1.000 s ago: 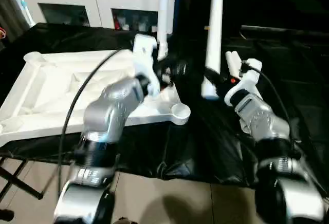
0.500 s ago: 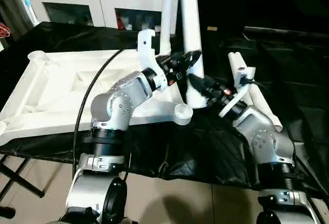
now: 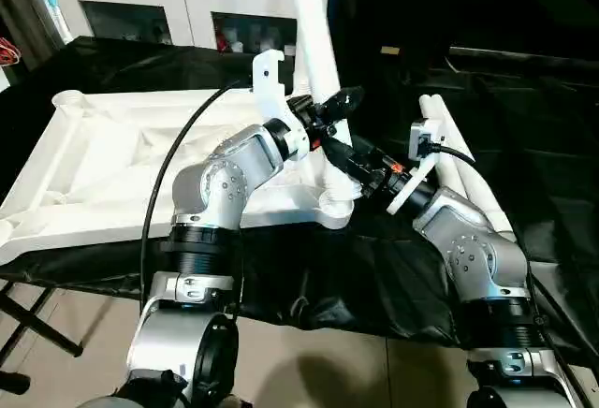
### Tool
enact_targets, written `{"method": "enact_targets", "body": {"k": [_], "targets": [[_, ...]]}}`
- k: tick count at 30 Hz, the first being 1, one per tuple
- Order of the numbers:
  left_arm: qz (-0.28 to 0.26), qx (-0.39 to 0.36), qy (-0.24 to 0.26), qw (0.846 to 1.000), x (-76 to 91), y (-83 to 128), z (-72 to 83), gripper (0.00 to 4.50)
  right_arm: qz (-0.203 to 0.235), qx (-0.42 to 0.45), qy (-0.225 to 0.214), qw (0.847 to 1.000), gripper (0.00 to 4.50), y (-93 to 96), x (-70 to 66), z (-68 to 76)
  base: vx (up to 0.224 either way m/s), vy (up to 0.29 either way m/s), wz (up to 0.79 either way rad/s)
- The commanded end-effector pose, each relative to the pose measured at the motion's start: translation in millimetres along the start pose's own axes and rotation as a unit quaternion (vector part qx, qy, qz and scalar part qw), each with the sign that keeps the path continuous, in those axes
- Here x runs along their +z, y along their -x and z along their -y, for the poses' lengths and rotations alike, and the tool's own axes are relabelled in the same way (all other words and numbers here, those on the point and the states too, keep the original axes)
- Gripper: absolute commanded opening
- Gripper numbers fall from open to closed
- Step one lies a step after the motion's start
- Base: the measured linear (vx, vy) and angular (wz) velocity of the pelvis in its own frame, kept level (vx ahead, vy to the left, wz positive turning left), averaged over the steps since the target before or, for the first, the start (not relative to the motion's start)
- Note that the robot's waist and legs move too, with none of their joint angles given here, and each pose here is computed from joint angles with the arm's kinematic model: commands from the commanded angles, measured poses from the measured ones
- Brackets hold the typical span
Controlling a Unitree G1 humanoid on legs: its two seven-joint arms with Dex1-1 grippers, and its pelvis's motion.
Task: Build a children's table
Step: Pick table leg
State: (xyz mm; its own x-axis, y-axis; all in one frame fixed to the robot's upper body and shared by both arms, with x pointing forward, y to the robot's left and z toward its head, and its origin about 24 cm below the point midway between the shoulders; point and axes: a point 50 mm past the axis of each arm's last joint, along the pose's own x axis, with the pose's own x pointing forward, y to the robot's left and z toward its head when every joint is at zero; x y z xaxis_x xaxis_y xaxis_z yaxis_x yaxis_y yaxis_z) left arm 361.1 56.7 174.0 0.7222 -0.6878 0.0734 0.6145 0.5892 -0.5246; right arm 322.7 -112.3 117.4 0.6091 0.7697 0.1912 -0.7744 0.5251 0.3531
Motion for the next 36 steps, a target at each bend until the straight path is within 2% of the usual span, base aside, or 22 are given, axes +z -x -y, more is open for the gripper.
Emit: {"method": "enact_targets", "body": {"k": [1, 7, 12, 14, 16, 17, 19, 20, 23, 27, 29, 36], "targets": [[0.024, 0.019, -0.014, 0.999, 13.7, 1, -3.2, 2.03, -0.001, 0.032, 0.007, 0.999, 1.89, 0.7, 4.3, -7.2, 0.0, 0.0, 0.0], [0.032, 0.004, -0.006, 0.999, 18.5, 5, -3.2, 2.01, -0.012, 0.051, 0.0, 0.999, 1.89, 4.5, 2.0, -9.1, 0.0, 0.0, 0.0], [0.041, 0.027, -0.034, 0.998, 21.9, 7, -5.2, 2.01, -0.035, 0.041, 0.031, 0.998, 1.89, 3.3, 0.3, -9.5, 0.0, 0.0, 0.0], [0.039, 0.039, -0.073, 0.996, 22.1, 6, -3.0, 2.01, -0.067, 0.033, 0.039, 0.996, 2.45, 1.7, -3.0, -7.2, 0.0, 0.0, 0.0], [0.035, 0.042, -0.1, 0.993, 21.4, 6, 0.3, 2.0, -0.094, 0.025, 0.047, 0.994, 2.62, -0.1, -5.9, -5.5, 0.0, 0.0, 0.0], [0.029, 0.052, -0.129, 0.99, 20.7, 5, 2.3, 2.0, -0.123, 0.021, 0.072, 0.99, 2.81, -2.9, -8.4, -5.0, 0.0, 0.0, 0.0], [0.026, 0.053, -0.14, 0.988, 20.1, 4, 3.2, 1.99, -0.133, 0.018, 0.082, 0.988, 2.94, -3.8, -9.3, -4.5, 0.0, 0.0, 0.0], [0.028, 0.057, -0.148, 0.987, 19.7, 4, 5.3, 1.99, -0.153, 0.0, 0.09, 0.984, 3.05, -6.6, -11.1, -2.1, 0.0, 0.0, 0.0], [0.028, 0.056, -0.163, 0.985, 19.4, 3, 11.1, 1.98, -0.166, -0.004, 0.1, 0.981, 3.06, -15.1, -10.7, -3.9, 0.0, 0.0, 0.0], [0.022, 0.051, -0.183, 0.982, 16.9, 3, 15.3, 1.98, -0.156, -0.012, 0.093, 0.983, 3.06, -25.8, -8.8, -5.1, 0.0, 0.0, 0.0], [0.021, 0.051, -0.189, 0.98, 16.0, 3, 15.7, 1.98, -0.154, -0.021, 0.088, 0.984, 2.74, -29.1, -9.3, -4.1, 0.0, 0.0, 0.0], [0.019, 0.051, -0.196, 0.979, 13.1, 3, 17.7, 1.98, -0.147, -0.044, 0.077, 0.985, 2.59, -36.8, -9.5, 0.0, 0.0, 0.0, 0.0]]}}
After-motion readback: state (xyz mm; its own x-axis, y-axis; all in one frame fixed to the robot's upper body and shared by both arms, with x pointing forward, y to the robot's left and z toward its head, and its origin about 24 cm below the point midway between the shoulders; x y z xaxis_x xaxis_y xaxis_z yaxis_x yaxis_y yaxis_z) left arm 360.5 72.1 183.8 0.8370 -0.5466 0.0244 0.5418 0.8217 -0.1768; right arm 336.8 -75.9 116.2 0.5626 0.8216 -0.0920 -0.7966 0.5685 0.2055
